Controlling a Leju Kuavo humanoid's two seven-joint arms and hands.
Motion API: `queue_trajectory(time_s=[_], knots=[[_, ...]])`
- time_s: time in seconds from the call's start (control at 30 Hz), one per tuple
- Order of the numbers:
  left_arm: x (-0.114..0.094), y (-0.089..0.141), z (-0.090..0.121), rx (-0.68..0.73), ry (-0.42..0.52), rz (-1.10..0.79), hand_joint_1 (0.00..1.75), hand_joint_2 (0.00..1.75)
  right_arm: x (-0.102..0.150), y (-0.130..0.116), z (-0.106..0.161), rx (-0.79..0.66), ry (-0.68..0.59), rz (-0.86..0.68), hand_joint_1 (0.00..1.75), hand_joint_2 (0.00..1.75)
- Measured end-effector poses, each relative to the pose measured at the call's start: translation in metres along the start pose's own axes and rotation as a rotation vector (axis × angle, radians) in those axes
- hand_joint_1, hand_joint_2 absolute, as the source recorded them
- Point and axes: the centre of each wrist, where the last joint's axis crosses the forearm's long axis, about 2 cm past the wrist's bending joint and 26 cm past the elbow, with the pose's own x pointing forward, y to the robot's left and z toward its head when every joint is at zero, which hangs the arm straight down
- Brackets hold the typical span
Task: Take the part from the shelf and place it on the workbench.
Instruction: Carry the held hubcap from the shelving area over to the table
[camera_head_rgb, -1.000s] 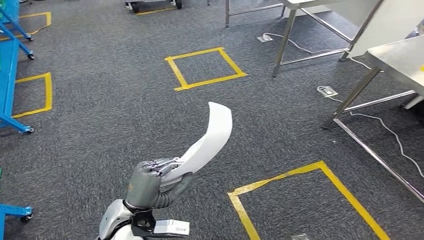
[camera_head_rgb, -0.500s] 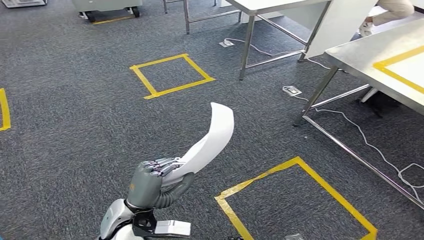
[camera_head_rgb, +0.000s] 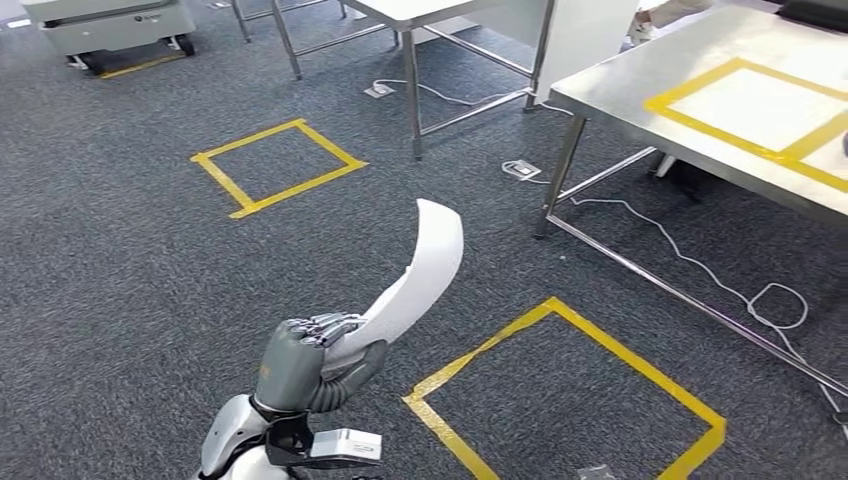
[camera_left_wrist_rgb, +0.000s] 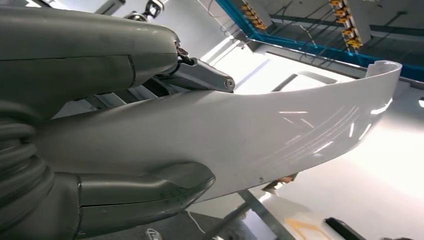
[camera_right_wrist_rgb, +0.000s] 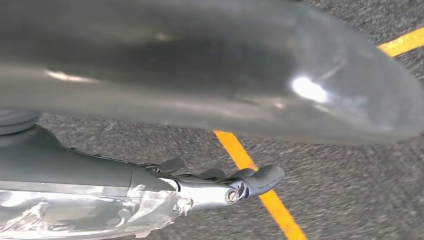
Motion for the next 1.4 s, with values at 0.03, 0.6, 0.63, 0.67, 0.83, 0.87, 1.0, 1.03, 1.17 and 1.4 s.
queue_trajectory(time_s=[0.03, 0.6, 0.63, 0.67, 0.83, 0.87, 1.0, 1.03, 1.17, 1.4], knots=[[0.0, 0.0, 0.0, -0.001, 0.001, 0.001, 1.75, 1.75, 0.0, 0.0, 0.0, 0.001, 0.001, 0.001, 0.0, 0.0], [-0.006, 0.006, -0.022, -0.014, 0.015, 0.006, 1.75, 1.75, -0.002, 0.003, 0.002, 0.021, 0.005, 0.017, 0.0, 0.0], [-0.006, 0.006, -0.024, -0.015, 0.014, 0.005, 1.75, 1.75, -0.002, 0.003, 0.002, 0.026, 0.005, 0.017, 0.0, 0.0], [-0.006, 0.006, -0.026, -0.015, 0.014, 0.004, 1.75, 1.75, -0.002, 0.003, 0.002, 0.031, 0.004, 0.016, 0.0, 0.0], [-0.005, 0.007, -0.034, -0.015, 0.011, -0.002, 1.75, 1.75, -0.002, 0.004, 0.002, 0.044, 0.003, 0.011, 0.0, 0.0], [-0.005, 0.007, -0.035, -0.015, 0.011, -0.005, 1.75, 1.75, -0.001, 0.004, 0.002, 0.045, 0.002, 0.01, 0.0, 0.0], [-0.007, 0.009, -0.035, -0.017, 0.016, -0.01, 1.75, 1.75, -0.001, 0.004, 0.002, 0.054, 0.001, 0.007, 0.0, 0.0], [-0.007, 0.009, -0.035, -0.017, 0.017, -0.01, 1.75, 1.75, -0.001, 0.004, 0.002, 0.056, 0.002, 0.007, 0.0, 0.0], [-0.008, 0.01, -0.036, -0.015, 0.02, -0.012, 1.75, 1.75, -0.001, 0.005, 0.002, 0.059, 0.003, 0.007, 0.0, 0.0], [-0.008, 0.01, -0.04, -0.005, 0.019, -0.012, 1.75, 1.75, 0.001, 0.005, 0.001, 0.063, -0.002, 0.006, 0.0, 0.0]])
